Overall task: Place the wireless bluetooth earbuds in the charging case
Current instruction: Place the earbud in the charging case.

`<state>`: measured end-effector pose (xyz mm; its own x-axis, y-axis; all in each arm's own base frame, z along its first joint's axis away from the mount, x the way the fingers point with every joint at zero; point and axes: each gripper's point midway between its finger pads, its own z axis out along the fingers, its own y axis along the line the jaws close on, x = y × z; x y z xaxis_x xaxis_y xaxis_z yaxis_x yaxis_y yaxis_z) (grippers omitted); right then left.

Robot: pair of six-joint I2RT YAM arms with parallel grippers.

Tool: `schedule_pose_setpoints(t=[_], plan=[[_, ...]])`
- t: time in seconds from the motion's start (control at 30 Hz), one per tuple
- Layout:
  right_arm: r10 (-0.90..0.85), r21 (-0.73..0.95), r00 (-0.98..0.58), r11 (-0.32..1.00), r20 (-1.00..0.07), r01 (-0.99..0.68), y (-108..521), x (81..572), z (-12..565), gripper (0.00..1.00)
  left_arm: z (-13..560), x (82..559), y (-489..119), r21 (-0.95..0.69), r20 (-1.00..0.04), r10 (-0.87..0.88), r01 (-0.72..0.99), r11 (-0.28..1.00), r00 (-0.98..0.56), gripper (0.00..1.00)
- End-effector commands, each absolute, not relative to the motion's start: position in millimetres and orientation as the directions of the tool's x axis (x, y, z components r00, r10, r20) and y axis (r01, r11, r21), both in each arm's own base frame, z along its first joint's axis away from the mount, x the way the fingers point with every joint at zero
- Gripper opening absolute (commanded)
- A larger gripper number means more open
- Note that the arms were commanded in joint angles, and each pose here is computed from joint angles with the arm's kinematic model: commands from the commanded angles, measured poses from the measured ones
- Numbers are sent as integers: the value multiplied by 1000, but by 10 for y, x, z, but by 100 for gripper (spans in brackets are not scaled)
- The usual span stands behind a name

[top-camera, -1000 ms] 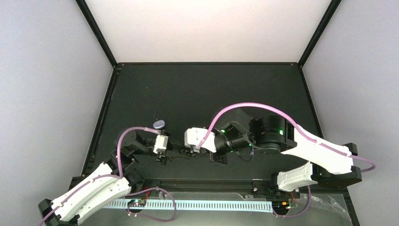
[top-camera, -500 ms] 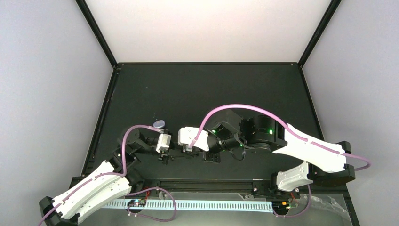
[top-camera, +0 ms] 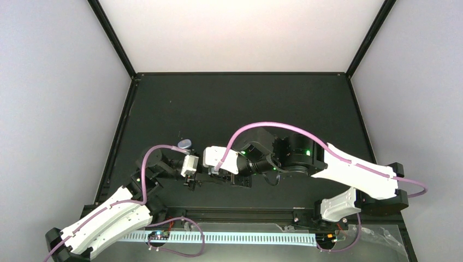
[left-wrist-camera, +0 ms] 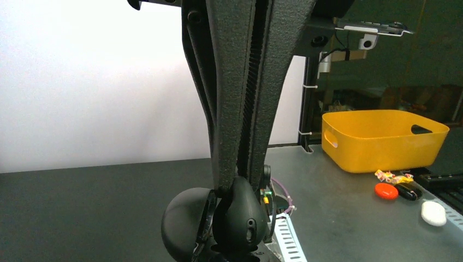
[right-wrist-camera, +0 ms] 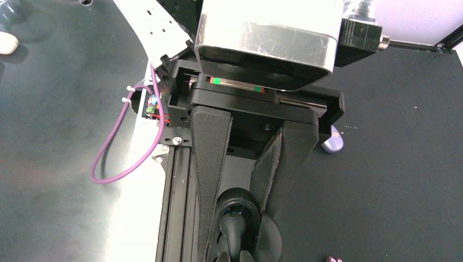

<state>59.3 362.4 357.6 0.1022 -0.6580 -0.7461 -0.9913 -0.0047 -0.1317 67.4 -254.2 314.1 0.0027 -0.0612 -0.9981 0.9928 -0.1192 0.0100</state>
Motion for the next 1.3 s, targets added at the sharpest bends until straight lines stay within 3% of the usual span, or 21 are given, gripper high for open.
schedule_pose_setpoints(t=[0.0, 1.27], plan=[[-663, -155, 113, 5, -741, -988, 3638, 620, 3551, 1, 3303, 621, -2518, 53, -995, -92, 990, -132, 41, 2], [-701, -157, 78, 50, -709, -986, 3751, 718, 3390, 1, 3344, 618, -2496, 64, -993, -103, 991, -118, 52, 2]])
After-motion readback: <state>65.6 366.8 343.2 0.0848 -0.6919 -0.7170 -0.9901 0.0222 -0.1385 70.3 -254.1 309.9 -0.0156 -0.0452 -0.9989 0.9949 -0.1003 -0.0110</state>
